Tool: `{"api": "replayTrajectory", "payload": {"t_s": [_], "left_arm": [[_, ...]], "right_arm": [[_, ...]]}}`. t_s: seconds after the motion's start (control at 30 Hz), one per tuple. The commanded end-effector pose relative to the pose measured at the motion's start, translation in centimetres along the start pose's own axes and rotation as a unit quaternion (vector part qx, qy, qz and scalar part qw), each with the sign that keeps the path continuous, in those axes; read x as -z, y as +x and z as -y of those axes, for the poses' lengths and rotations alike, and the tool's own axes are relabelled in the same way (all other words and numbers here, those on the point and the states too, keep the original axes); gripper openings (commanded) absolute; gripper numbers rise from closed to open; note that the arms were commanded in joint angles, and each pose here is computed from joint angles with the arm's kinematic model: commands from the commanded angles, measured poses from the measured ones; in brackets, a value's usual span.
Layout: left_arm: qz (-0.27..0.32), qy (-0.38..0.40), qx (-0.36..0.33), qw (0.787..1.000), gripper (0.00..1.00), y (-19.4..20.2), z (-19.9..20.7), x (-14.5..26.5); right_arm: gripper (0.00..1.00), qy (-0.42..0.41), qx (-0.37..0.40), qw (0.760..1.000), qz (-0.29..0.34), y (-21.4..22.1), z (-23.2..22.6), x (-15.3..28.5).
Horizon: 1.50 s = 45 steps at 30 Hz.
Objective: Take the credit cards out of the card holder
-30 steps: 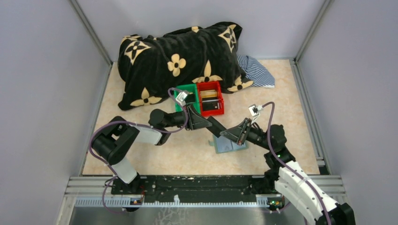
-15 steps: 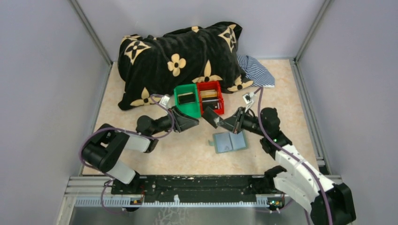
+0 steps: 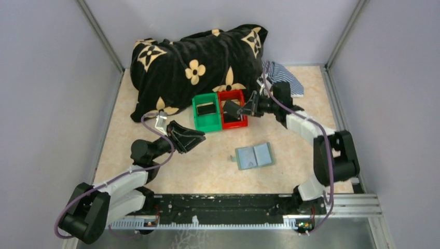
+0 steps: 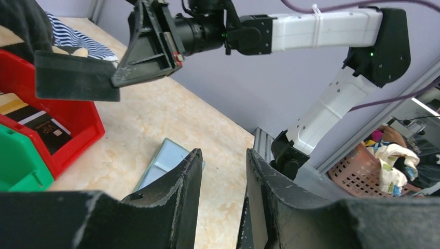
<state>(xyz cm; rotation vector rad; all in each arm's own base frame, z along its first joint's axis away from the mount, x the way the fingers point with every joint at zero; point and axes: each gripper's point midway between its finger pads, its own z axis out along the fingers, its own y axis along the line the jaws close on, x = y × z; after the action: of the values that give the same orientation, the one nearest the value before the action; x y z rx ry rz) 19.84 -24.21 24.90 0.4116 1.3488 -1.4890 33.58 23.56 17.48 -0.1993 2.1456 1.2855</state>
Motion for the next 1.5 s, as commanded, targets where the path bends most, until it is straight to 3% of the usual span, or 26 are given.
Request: {"api": "replayTrajectory", "payload": {"t_s": [0.0,0.4,1.17,1.47], "left_arm": [[-0.015,-0.046,-0.009,0.999,0.43,1.0,-1.5,0.9],[-0.020,-0.042,-0.006,0.999,0.42,1.7,-1.3,1.6],[-0.029,-0.040,-0.005,0.999,0.42,2.1,-1.4,1.6],[-0.032,-0.045,-0.012,0.998,0.42,2.1,-1.5,1.8]], "right_arm": [[0.00,0.019,0.038,0.999,0.006,-3.6,1.0,-1.5],[0.00,0.107,0.051,0.991,-0.063,-3.9,7.4,-4.3],[0.00,0.097,0.065,0.985,-0.129,-3.9,9.0,-8.2],[0.00,0.132,0.083,0.974,-0.166,-4.0,9.5,-9.3]]}}
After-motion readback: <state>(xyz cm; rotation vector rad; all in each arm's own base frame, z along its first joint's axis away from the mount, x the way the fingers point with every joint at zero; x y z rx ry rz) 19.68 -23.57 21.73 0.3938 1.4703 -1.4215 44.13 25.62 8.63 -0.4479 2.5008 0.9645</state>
